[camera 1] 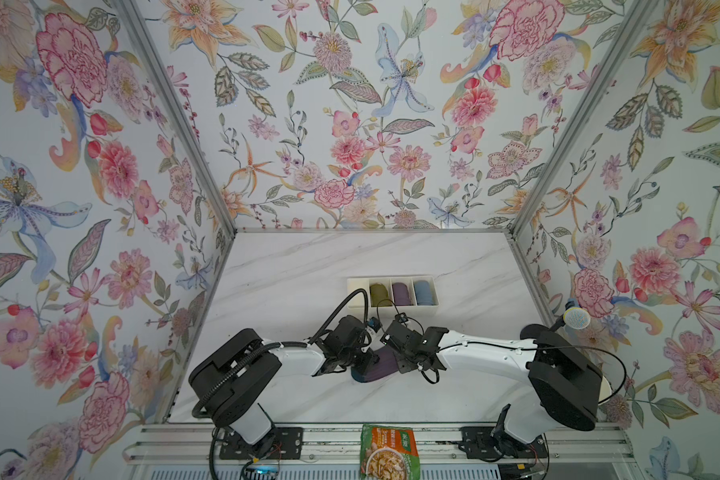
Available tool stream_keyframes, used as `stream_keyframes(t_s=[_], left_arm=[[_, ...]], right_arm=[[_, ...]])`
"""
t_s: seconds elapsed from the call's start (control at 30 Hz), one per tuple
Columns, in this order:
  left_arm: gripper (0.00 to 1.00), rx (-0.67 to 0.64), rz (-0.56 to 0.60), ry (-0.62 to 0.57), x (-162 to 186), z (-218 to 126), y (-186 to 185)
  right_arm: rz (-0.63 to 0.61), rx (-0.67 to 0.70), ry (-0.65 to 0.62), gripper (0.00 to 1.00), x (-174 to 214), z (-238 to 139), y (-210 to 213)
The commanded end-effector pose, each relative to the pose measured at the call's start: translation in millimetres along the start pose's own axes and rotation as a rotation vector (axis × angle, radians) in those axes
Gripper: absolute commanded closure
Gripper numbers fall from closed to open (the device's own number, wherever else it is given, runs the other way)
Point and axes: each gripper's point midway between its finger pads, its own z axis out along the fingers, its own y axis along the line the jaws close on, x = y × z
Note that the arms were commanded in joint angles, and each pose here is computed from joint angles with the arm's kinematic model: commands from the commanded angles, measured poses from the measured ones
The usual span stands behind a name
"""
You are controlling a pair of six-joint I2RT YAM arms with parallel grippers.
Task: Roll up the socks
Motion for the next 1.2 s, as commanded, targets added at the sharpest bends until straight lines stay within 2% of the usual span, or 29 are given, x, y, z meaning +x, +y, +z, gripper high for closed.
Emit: stream_keyframes(t_s=[0.0, 0.3, 0.7, 0.83, 1.17], left_arm=[[1.0, -0.051, 0.009, 0.029, 2.4, -6.0, 9.9], [1.0, -0.053, 0.029, 0.036, -5.0, -6.9, 8.7], [1.0, -0.06, 0.043, 0.023, -14.2, -11.9, 6.7], [1.0, -0.061, 0.043, 0.026, -13.6, -11.9, 6.9], [1.0, -0.043, 0.086, -0.064, -40.4, -30.1, -7.2]], right_arm=[[0.044, -0.122, -0.004, 0.61, 0.9, -0.7, 7.8], [0.178, -0.334, -0.047, 0.59, -4.7, -9.5, 9.1], [0.293, -0.455, -0.068, 0.6, -8.1, -9.2, 6.9], [0.333, -0.478, -0.076, 0.64, -7.9, -9.5, 2.4], [0.42, -0.505, -0.069, 0.78, -1.9, -3.8, -8.3]])
